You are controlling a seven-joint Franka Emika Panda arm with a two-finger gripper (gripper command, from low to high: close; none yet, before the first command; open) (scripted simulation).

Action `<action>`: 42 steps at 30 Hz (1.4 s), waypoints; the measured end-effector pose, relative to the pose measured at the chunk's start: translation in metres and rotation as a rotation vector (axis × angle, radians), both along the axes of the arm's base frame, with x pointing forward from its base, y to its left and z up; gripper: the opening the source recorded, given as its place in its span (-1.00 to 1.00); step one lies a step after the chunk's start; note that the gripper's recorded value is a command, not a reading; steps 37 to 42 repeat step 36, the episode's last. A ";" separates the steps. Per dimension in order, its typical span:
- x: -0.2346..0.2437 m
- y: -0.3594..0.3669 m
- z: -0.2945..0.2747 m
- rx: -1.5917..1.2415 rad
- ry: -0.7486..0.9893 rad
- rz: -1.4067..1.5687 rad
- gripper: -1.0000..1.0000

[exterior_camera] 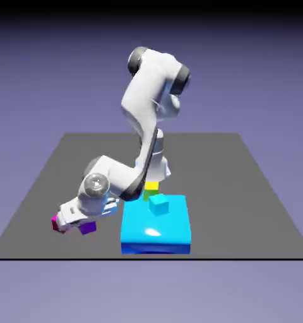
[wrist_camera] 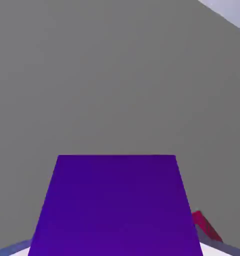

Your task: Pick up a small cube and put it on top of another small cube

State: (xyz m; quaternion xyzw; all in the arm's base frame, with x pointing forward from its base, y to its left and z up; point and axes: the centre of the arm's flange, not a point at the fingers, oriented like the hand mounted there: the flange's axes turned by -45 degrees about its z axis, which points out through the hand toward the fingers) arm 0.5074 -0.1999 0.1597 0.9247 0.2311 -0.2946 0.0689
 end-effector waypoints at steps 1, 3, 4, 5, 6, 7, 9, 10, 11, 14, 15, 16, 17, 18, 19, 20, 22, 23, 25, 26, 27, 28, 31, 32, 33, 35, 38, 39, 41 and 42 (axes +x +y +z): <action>0.007 0.009 0.000 0.011 0.024 0.062 -1.00; 0.006 0.026 0.007 0.046 0.051 0.131 -1.00; 0.004 0.034 0.012 0.061 0.061 0.162 -1.00; 0.002 0.045 0.018 0.073 0.065 0.180 -1.00; -0.001 0.059 0.025 0.083 0.059 0.175 -1.00; -0.004 0.072 0.032 0.091 0.054 0.171 -1.00; -0.013 0.099 0.047 0.104 0.045 0.165 -1.00; -0.017 0.113 0.054 0.108 0.041 0.164 -1.00; -0.023 0.126 0.062 0.111 0.037 0.163 -1.00; -0.041 0.162 0.085 0.112 0.026 0.165 -1.00; -0.048 0.174 0.093 0.110 0.022 0.166 -1.00; -0.055 0.186 0.101 0.106 0.018 0.170 -1.00; -0.063 0.200 0.108 0.101 0.015 0.181 -1.00; -0.072 0.209 0.116 0.094 0.010 0.181 -1.00; -0.080 0.220 0.123 0.085 0.006 0.188 -1.00; -0.089 0.231 0.130 0.076 0.001 0.195 -1.00; -0.108 0.244 0.143 0.051 -0.011 0.194 -1.00; -0.117 0.248 0.150 0.031 -0.018 0.196 -1.00; -0.126 0.252 0.156 0.009 -0.025 0.203 -1.00; -0.129 0.247 0.142 0.007 -0.026 0.202 -1.00; -0.134 0.243 0.127 0.007 -0.026 0.202 -1.00; -0.139 0.239 0.113 0.007 -0.026 0.203 -1.00; -0.147 0.234 0.095 0.007 -0.026 0.204 1.00; -0.147 0.234 0.095 0.007 -0.026 0.204 1.00; -0.141 0.237 0.108 0.005 -0.026 0.204 1.00; -0.131 0.246 0.137 0.005 -0.026 0.204 1.00; -0.127 0.250 0.152 0.006 -0.026 0.204 1.00; -0.127 0.250 0.152 0.006 -0.026 0.204 1.00; -0.127 0.250 0.152 0.006 -0.026 0.204 1.00; -0.127 0.250 0.152 0.006 -0.026 0.204 1.00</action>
